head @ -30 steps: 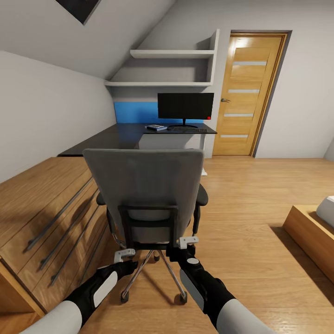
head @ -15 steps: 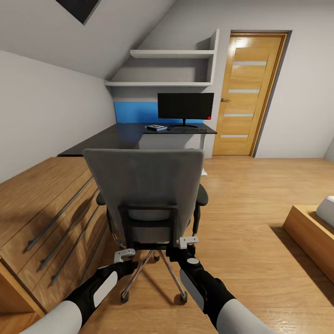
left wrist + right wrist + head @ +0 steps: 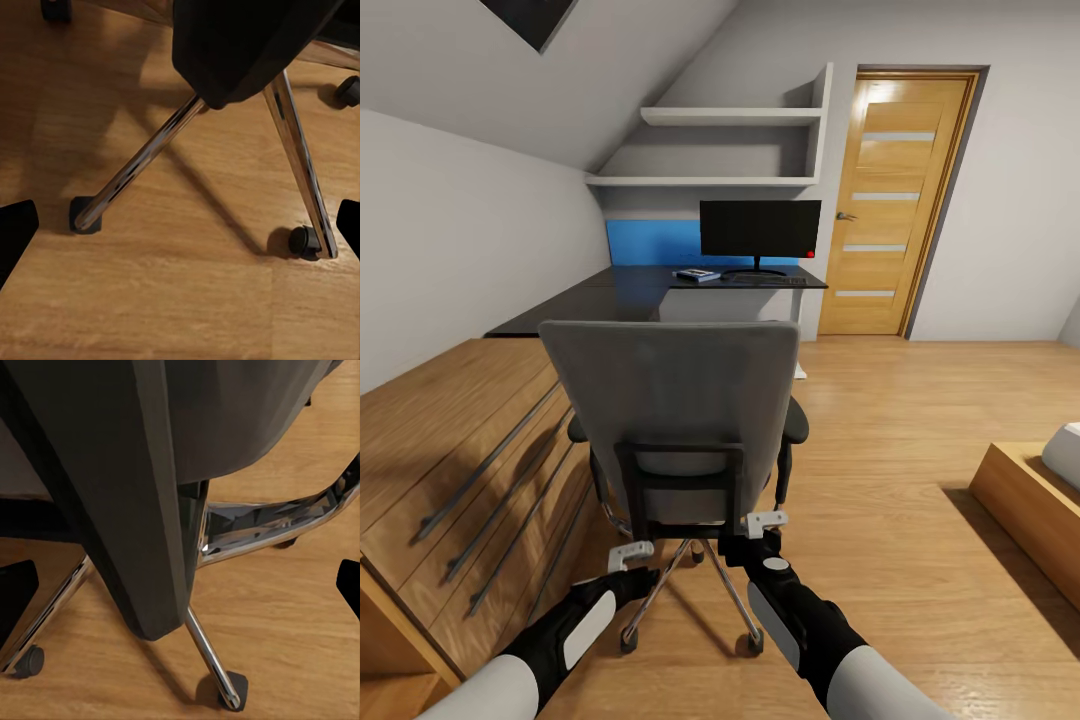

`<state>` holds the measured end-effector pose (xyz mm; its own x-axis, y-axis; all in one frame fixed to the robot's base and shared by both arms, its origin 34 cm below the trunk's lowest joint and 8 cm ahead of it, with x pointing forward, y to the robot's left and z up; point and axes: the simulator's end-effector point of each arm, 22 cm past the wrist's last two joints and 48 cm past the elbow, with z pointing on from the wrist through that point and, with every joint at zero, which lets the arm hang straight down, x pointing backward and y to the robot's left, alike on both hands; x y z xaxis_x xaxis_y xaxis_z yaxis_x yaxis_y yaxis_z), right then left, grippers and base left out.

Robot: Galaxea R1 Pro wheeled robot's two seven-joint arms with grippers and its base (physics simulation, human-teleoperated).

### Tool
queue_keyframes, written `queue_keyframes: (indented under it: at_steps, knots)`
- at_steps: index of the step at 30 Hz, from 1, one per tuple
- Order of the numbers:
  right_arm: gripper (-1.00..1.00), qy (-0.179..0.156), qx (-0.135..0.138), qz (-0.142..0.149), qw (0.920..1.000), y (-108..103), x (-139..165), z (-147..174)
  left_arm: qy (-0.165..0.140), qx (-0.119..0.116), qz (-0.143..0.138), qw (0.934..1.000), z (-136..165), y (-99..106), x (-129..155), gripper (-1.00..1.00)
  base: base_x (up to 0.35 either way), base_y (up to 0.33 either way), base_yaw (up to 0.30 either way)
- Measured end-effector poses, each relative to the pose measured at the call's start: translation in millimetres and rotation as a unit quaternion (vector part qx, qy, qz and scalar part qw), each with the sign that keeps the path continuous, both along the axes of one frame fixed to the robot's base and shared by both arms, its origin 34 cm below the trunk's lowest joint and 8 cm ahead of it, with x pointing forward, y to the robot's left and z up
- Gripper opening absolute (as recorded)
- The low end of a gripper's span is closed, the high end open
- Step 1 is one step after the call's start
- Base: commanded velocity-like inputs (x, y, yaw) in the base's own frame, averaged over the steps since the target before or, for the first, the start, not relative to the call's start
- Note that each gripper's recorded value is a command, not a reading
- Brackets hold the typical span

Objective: In the bedroom, organize the workspace by keeping the computer under the desk, ensuring the monitor is on the desk, placing the keyboard on the desk next to the monitor, placing the mouse on the desk next to the keyboard, moving the folder from the swivel chair onto the desk next to the mouse, stacking the notebook on top of the folder with the pen on top of the notebook, and positioning the swivel chair next to the desk.

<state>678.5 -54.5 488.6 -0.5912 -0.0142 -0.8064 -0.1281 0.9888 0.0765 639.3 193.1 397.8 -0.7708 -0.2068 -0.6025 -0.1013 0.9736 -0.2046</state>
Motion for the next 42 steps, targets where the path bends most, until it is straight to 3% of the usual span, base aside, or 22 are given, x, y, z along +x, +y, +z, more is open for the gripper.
queue_keyframes:
  at_steps: [13,18,19,24,28,29,42]
  knots:
    - [1.0,0.01,-0.001,0.001,1.0,0,-9,-10,0.002,0.001,0.009,1.0,-3,10,-3,1.0,0.0,0.0,0.0]
    - [1.0,0.027,-0.003,0.003,0.9996,0,-26,-27,0.005,-0.008,0.036,0.9993,-4,24,-2,1.0,0.0,0.0,0.0]
    - [1.0,0.04,-0.005,0.003,0.9992,-1,-39,-39,0.007,-0.014,0.054,0.9984,-5,34,-3,1.0,0.0,0.0,0.0]
    - [1.0,0.063,-0.011,0.005,0.9979,-3,-66,-64,0.012,-0.025,0.089,0.9957,-9,56,-7,1.0,0.0,0.0,0.0]
    - [1.0,0.08,-0.027,0.004,0.9964,-20,-87,-86,0.017,-0.031,0.114,0.9928,-14,73,-13,1.0,0.0,0.0,0.0]
    - [1.0,0.084,-0.037,0.001,0.9958,-33,-91,-93,0.019,-0.033,0.123,0.9917,-15,79,-15,1.0,0.0,0.0,0.0]
    - [1.0,0.092,-0.072,-0.018,0.993,-92,-97,-110,0.027,-0.054,0.179,0.9821,-17,112,-20,1.0,0.035,0.0,0.0]
